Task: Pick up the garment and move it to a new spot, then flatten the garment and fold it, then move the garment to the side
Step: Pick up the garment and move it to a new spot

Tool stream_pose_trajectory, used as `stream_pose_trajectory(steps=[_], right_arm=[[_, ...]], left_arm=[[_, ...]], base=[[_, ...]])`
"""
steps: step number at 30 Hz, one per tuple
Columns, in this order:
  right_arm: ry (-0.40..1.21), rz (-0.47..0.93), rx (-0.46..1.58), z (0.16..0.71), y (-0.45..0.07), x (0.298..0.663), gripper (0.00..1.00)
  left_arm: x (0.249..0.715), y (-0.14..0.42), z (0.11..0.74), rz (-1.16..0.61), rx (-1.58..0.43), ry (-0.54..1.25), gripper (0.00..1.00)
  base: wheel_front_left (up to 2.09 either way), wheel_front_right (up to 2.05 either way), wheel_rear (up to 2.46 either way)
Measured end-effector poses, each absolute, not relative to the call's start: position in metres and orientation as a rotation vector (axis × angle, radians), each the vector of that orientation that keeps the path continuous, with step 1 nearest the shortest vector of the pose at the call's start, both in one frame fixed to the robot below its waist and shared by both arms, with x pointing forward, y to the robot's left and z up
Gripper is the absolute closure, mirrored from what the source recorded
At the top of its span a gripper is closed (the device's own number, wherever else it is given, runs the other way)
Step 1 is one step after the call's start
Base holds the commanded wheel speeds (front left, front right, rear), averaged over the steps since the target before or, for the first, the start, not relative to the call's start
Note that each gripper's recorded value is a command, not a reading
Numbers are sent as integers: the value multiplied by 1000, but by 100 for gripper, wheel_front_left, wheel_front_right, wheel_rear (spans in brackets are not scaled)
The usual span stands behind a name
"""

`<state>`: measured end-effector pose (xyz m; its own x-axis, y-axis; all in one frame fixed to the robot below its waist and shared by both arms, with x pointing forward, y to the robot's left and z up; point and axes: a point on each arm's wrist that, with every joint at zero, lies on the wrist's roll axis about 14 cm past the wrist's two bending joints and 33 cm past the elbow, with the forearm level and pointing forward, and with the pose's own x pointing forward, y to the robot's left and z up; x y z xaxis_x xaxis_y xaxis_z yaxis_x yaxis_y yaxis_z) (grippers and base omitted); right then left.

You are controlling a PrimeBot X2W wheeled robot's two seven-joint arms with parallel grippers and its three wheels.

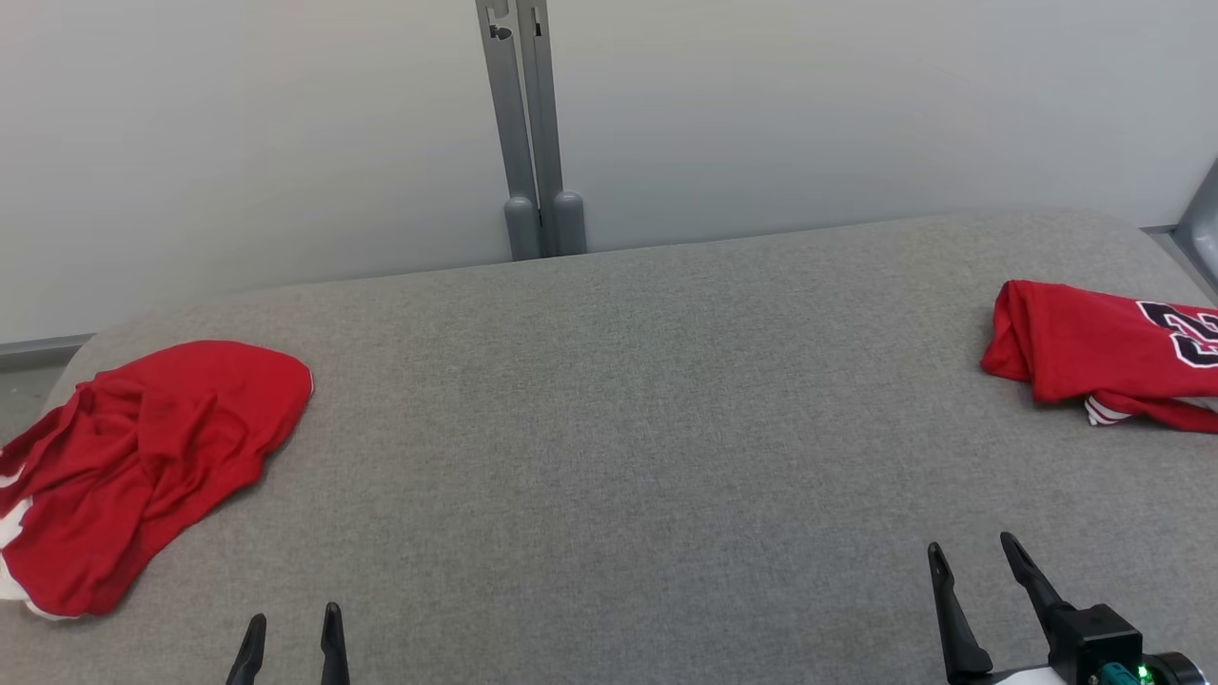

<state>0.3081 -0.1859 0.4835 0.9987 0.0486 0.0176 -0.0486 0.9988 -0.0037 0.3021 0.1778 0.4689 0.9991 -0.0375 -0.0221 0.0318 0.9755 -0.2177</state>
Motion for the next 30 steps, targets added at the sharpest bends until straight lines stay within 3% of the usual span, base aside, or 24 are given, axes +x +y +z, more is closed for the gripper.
stream_pose_trajectory(steps=[9,23,30], right_arm=[[-26,101,11,487,-170,317,0],[-26,473,39,492,-52,335,0],[-14,545,32,490,-30,341,0]], left_arm=[[301,188,476,4,-224,-5,0],[237,259,469,286,-225,-29,0],[221,278,478,368,-241,-75,0]], base=[[0,0,0],[0,0,0],[0,0,0]])
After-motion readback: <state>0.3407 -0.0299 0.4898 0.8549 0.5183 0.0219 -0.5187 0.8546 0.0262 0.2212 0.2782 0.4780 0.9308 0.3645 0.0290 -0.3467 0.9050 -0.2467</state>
